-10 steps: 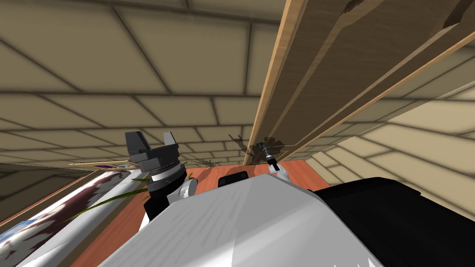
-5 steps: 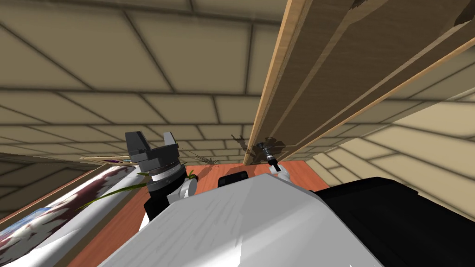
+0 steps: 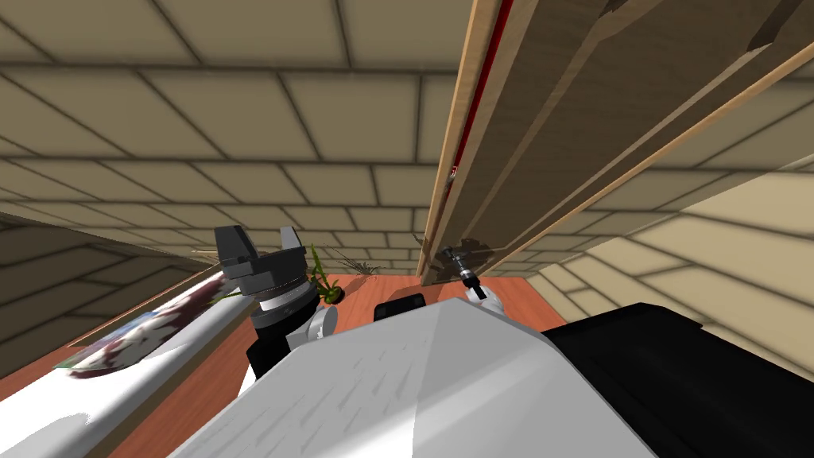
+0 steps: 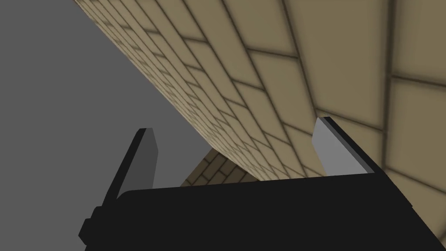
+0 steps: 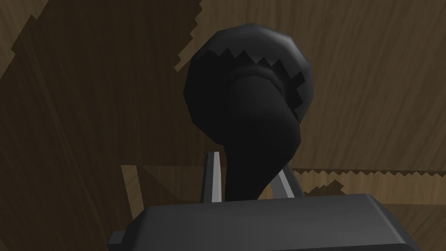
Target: Pull the door open
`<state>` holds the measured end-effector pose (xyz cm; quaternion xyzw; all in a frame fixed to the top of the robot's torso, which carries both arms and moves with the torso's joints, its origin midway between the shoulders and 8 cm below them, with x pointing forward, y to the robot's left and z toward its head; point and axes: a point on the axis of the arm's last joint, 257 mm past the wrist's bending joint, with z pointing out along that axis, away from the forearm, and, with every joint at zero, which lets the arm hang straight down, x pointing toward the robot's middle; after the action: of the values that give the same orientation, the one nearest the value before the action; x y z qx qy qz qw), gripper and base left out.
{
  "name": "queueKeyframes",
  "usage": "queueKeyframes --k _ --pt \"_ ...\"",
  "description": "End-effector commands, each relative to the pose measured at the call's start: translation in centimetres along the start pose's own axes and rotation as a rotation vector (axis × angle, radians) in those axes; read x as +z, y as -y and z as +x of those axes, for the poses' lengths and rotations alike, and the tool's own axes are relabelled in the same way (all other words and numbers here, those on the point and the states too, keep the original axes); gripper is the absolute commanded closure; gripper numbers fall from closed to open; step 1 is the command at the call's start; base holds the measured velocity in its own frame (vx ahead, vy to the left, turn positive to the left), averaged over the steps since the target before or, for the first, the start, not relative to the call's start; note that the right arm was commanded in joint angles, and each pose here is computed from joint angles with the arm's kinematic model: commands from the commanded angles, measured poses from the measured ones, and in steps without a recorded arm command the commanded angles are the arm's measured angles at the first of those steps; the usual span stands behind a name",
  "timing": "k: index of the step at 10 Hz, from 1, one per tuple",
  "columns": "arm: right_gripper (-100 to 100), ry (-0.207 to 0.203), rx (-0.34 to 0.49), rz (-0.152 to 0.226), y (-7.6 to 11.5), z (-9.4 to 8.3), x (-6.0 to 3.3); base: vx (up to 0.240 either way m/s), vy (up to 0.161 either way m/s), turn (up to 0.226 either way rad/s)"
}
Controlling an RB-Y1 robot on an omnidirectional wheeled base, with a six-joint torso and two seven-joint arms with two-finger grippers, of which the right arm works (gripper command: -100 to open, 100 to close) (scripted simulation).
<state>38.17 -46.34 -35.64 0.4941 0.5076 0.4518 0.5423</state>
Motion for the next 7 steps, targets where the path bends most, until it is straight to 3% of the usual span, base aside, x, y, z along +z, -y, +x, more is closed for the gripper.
queueKeyframes --k 1,3,4,5,7 --pt "100 -0.016 0.0 -0.008 -0.1 0.0 -0.42 -0.146 -0.038 0.091" --pt "100 -0.043 0.002 -0.008 -0.1 -0.1 -1.4 -0.176 -0.059 0.136" --pt "100 -0.032 0.002 -0.001 0.0 -0.2 -1.26 -0.087 -0.034 0.031" --pt "100 -0.045 0.004 -0.002 0.1 -0.3 -2.18 -0.132 -0.064 0.175" --pt "100 -0.055 0.003 -0.005 0.1 -0.4 -2.86 -0.198 -0.071 0.16"
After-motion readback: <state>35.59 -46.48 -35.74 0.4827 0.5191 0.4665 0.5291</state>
